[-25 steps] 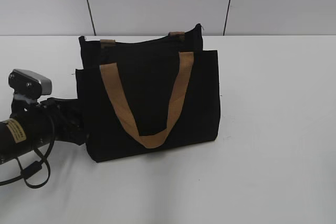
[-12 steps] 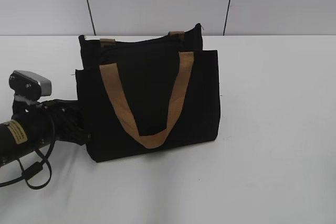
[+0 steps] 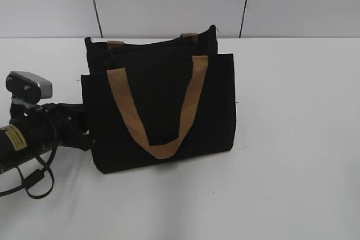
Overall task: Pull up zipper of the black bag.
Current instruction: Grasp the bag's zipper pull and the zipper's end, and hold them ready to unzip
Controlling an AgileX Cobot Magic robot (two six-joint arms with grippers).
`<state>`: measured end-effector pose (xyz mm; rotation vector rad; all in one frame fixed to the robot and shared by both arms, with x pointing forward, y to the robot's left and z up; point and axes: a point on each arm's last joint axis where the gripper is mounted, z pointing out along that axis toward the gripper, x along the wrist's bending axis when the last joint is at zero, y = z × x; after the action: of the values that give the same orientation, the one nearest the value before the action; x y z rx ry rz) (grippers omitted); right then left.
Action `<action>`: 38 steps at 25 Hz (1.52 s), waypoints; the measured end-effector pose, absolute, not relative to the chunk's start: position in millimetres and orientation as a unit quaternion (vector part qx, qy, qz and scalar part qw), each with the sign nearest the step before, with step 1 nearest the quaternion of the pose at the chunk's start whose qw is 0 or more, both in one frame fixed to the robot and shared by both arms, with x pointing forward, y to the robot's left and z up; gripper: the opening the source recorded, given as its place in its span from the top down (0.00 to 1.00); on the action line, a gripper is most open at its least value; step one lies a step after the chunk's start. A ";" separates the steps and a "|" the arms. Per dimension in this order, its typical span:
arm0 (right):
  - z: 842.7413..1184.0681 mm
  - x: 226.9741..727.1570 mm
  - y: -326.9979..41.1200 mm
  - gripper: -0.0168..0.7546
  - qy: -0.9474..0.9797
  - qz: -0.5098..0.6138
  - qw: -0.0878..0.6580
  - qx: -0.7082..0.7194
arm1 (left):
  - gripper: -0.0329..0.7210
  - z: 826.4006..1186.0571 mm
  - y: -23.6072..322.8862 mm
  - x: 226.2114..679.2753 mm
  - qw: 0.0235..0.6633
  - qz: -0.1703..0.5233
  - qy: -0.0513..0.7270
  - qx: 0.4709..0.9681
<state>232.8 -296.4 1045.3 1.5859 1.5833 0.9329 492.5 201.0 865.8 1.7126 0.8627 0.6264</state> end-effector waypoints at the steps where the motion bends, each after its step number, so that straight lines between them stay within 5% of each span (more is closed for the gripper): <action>1: 1045.3 232.8 -296.4 0.43 0.611 0.360 0.350 0.612 | 0.95 869.0 201.0 492.7 0.535 0.266 0.360 0.716; 17: 1045.4 232.9 -296.4 0.43 0.611 0.360 0.350 0.612 | 0.95 985.1 223.4 471.1 0.565 0.404 0.350 0.629; 31: 1045.4 232.9 -296.1 0.43 0.611 0.362 0.349 0.612 | 0.95 1000.8 224.2 457.2 0.552 0.397 0.335 0.652; 38: 1051.4 244.0 -279.2 0.43 0.657 0.405 0.289 0.567 | 0.95 1011.5 227.7 453.7 0.542 0.376 0.372 0.653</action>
<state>244.0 -279.2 1051.4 1.5144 1.7524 1.0797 453.7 227.7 1011.5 1.5515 0.8836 0.8940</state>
